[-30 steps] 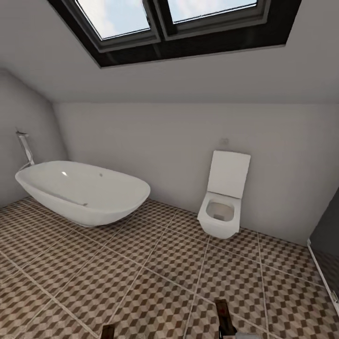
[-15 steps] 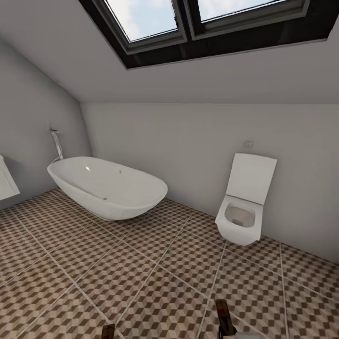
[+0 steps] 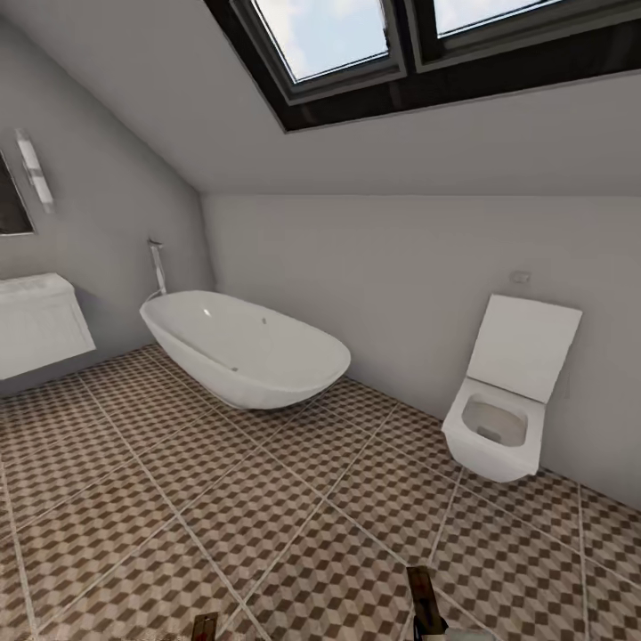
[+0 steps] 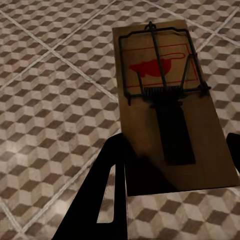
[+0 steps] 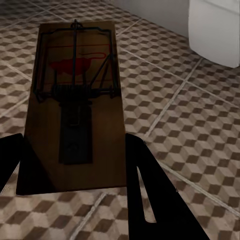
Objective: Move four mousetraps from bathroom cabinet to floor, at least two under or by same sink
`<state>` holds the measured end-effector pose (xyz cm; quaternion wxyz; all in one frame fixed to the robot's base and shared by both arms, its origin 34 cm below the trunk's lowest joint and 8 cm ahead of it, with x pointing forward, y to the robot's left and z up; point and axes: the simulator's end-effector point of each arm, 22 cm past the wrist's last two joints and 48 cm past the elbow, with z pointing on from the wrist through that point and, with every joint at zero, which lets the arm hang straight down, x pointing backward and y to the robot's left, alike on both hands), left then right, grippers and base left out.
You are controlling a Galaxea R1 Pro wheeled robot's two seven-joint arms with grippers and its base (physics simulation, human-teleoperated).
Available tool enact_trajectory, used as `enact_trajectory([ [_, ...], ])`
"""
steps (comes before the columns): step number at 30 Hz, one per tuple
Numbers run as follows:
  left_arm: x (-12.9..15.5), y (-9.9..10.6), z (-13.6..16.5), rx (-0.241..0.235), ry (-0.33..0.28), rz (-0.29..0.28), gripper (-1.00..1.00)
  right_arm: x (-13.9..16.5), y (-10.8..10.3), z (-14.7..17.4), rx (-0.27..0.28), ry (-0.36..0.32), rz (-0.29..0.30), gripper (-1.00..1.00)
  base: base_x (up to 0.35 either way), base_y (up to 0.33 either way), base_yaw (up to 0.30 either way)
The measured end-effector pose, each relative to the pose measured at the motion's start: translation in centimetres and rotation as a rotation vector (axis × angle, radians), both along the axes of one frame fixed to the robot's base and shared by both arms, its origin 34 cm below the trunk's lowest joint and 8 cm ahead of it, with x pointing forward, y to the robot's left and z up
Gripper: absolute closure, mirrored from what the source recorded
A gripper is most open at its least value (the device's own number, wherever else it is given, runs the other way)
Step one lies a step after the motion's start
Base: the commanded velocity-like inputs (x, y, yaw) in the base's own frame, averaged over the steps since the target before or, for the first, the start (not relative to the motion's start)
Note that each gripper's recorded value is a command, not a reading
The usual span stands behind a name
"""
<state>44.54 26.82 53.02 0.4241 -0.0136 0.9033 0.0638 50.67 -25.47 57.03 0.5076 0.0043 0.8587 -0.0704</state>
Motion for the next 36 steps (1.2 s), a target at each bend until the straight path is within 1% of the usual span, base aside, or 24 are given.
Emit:
enact_trajectory([
  [36,-0.01,-0.08,-0.01,-0.001,0.0,0.0,1.0,0.0,0.1,0.0,0.001,0.0,0.0,1.0,0.0,0.0,0.267],
])
